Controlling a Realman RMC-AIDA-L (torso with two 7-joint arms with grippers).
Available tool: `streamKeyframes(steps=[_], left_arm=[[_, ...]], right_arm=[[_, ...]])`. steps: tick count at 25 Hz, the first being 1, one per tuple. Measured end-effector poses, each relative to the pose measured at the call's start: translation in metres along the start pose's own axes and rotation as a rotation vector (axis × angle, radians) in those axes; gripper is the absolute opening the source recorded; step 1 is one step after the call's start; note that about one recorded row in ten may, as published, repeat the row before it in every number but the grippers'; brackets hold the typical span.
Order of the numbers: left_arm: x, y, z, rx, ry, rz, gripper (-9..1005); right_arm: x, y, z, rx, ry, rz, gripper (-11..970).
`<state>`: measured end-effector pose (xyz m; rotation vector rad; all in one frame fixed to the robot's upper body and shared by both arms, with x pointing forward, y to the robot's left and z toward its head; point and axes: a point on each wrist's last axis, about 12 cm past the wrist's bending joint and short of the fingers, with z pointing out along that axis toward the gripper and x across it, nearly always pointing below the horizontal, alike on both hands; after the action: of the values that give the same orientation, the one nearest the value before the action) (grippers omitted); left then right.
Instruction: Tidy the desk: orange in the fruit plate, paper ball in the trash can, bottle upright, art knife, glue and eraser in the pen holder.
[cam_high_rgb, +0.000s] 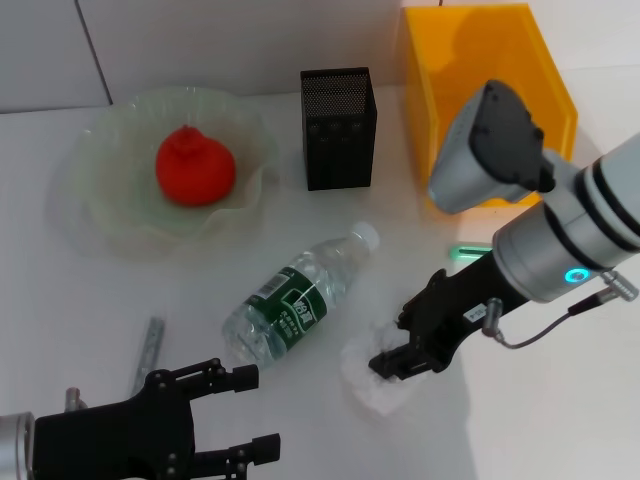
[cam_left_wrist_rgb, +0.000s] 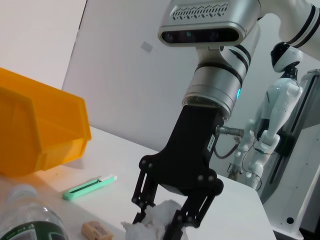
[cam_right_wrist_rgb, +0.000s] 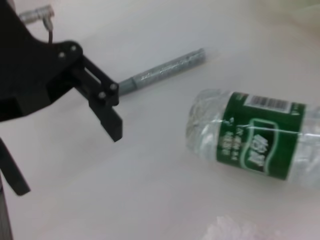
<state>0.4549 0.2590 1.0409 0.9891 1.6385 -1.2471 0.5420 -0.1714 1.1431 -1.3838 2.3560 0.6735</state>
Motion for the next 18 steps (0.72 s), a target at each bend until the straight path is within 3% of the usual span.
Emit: streamKeyframes(steps=[5,6,7,11,18], left_arm=[[0.000,0.000,0.000,0.000,0.001,0.003,801],[-0.001,0.000,0.000,0.000,0.001,0.004,801],[-0.001,0.001,0.000,0.001,0.001,0.005,801],[-0.002,0.001,0.001,0.004,0.000,0.007,801],[-0.003,0.001,0.002,0.006,-0.001,0.010,801]], right_arm=[[0.006,-0.007,-0.030,0.045,-0.078,0.048,413],[0.008,-0.013,-0.056,0.102,-0.150,0.076,409],[0.008,-0.013,-0.056,0.102,-0.150,0.076,405],[0.010,-0.030,-0.110,0.281,-0.339,0.118,354],[0.015,-0.057,-0.125,0.518,-0.442,0.116,355]])
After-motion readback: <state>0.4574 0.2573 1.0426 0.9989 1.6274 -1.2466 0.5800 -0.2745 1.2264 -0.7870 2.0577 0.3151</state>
